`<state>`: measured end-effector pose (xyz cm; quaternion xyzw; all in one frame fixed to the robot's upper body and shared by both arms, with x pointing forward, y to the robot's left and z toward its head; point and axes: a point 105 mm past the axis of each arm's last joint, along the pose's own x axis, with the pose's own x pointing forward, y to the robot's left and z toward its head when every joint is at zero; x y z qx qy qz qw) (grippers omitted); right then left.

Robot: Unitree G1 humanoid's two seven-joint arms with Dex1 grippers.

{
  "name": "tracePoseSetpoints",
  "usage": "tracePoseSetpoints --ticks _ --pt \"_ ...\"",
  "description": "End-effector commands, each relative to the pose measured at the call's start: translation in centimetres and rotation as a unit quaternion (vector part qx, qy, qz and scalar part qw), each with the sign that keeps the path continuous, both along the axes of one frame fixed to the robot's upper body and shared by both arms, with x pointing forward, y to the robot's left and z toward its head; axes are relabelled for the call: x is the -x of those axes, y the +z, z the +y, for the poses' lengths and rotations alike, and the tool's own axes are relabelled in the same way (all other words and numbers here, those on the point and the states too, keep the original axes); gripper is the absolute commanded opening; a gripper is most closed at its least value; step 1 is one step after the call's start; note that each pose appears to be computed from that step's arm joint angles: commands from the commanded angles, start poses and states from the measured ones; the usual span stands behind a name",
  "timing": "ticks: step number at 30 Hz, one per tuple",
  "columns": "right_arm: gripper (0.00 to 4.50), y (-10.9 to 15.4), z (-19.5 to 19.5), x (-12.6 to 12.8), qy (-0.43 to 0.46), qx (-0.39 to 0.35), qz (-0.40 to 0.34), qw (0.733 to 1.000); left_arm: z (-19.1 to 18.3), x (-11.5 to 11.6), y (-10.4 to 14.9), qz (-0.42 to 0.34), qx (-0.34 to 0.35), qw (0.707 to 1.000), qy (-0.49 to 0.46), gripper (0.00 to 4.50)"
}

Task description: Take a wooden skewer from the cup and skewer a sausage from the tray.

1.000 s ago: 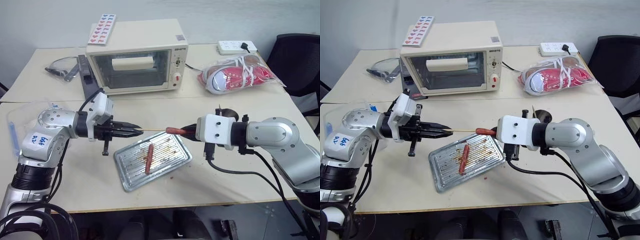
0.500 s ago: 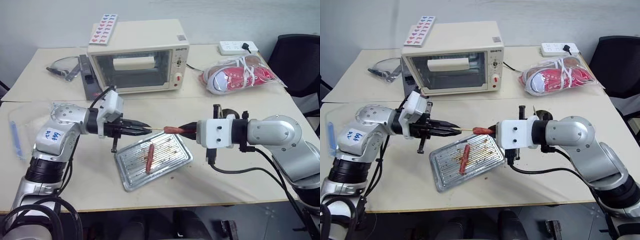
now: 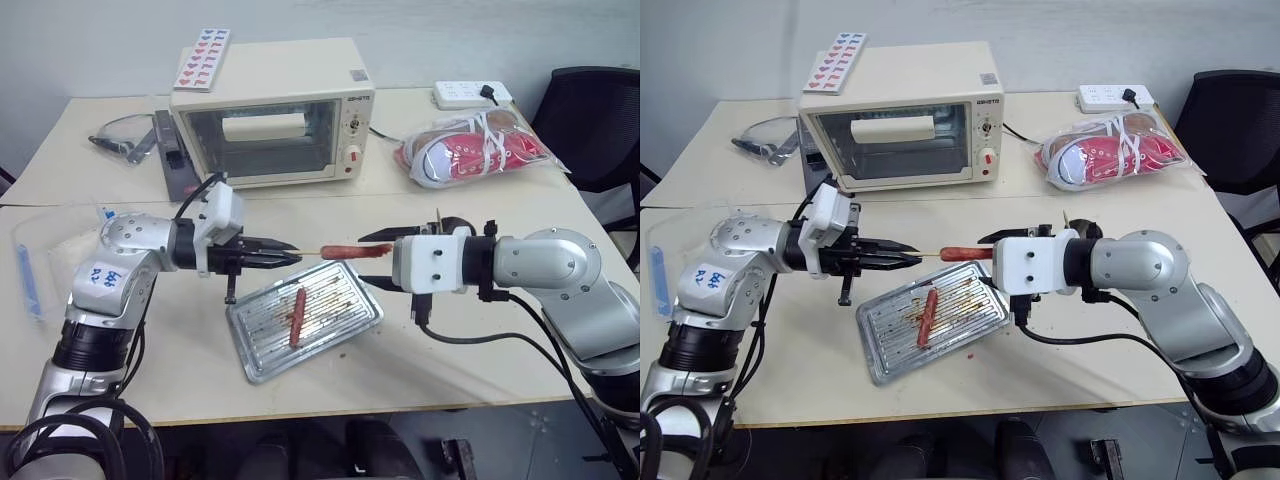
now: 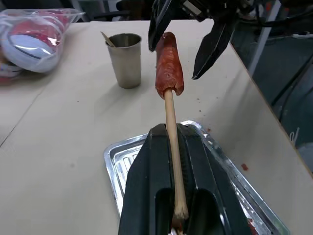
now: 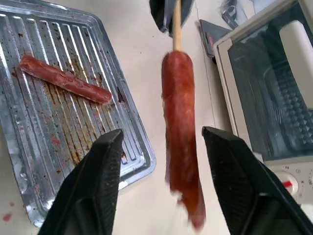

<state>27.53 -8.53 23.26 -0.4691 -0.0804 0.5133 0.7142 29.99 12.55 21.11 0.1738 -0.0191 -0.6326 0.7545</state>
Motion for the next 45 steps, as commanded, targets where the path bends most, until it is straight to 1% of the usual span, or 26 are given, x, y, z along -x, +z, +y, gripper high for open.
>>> tracePoseSetpoints --ticks 1,4,6,8,10,11,12,13,14,15,17,18,19,23,28,30,32,35,38,40,42,45 --pt "2.61 2.8 -0.4 0.5 0.002 -0.042 -0.009 0.999 1.2 0.3 1.2 -0.07 0.007 0.995 0.065 0.0" --pt "2.61 3.6 -0.2 0.6 0.011 -0.055 -0.03 0.998 2.5 0.1 0.9 -0.116 0.004 0.983 0.145 0.0" --pt "2.61 3.7 0.0 0.7 0.016 -0.061 -0.029 0.998 3.3 -0.1 0.8 -0.136 0.0 0.973 0.188 0.0" --pt "2.61 3.7 0.4 0.9 0.024 -0.067 -0.023 0.997 5.0 -0.3 0.9 -0.155 0.006 0.953 0.258 0.0" --pt "2.61 3.8 0.6 0.9 0.031 -0.083 -0.005 0.996 7.1 -0.2 1.3 -0.169 0.023 0.927 0.333 0.0" --pt "2.78 4.2 0.6 0.5 0.027 -0.11 0.019 0.993 8.9 -0.2 1.8 -0.181 0.037 0.903 0.389 0.0" --pt "2.94 4.8 0.7 0.1 0.028 -0.146 0.052 0.988 11.6 0.0 2.3 -0.194 0.051 0.861 0.467 0.0" --pt "3.12 5.1 0.8 -0.2 0.029 -0.169 0.076 0.982 13.4 0.4 2.5 -0.202 0.06 0.829 0.518 0.0" --pt "3.39 5.4 0.9 -0.4 0.028 -0.186 0.09 0.978 15.0 1.0 2.7 -0.209 0.066 0.799 0.559 0.0" --pt "3.61 5.7 1.0 -0.6 0.026 -0.198 0.098 0.975 16.1 1.6 2.7 -0.208 0.075 0.778 0.588 0.0" --pt "4.17 6.0 1.2 -0.9 0.021 -0.205 0.103 0.973 17.0 2.8 2.4 -0.197 0.087 0.759 0.615 0.0" --pt "4.39 6.1 1.2 -1.1 0.019 -0.205 0.103 0.973 17.2 3.5 2.2 -0.192 0.091 0.754 0.621 0.0" --pt "4.48 6.1 1.2 -1.3 0.016 -0.205 0.101 0.973 17.4 4.2 2.0 -0.185 0.097 0.751 0.626 0.0" --pt "4.48 5.6 1.3 -1.9 0.012 -0.198 0.099 0.975 18.1 6.6 1.2 -0.174 0.104 0.731 0.651 0.0" --pt "4.48 5.3 2.1 -1.7 0.03 -0.194 0.109 0.974 21.3 9.6 -0.3 -0.166 0.102 0.658 0.727 0.0" --pt "4.48 5.4 2.3 -1.5 0.038 -0.196 0.115 0.973 22.4 10.3 -0.8 -0.162 0.102 0.635 0.749 0.0" --pt "4.48 5.5 2.5 -1.4 0.045 -0.197 0.119 0.972 23.2 10.2 -1.2 -0.154 0.106 0.626 0.757 0.0" --pt "4.48 5.6 2.7 -1.3 0.048 -0.198 0.12 0.972 24.2 9.3 -2.0 -0.14 0.11 0.619 0.765 0.0" --pt "4.48 5.7 2.7 -1.4 0.047 -0.202 0.121 0.971 24.5 7.9 -2.3 -0.134 0.11 0.63 0.757 0.0" --pt "4.48 5.7 2.8 -1.4 0.045 -0.203 0.121 0.971 24.8 7.0 -2.4 -0.13 0.108 0.632 0.756 0.0" --pt "4.48 5.7 2.8 -1.3 0.045 -0.203 0.12 0.971 25.1 6.5 -2.5 -0.129 0.107 0.633 0.756 0.0" --pt "4.48 5.7 2.9 -1.4 0.038 -0.208 0.116 0.971 25.6 5.0 -2.6 -0.122 0.105 0.644 0.748 0.0"
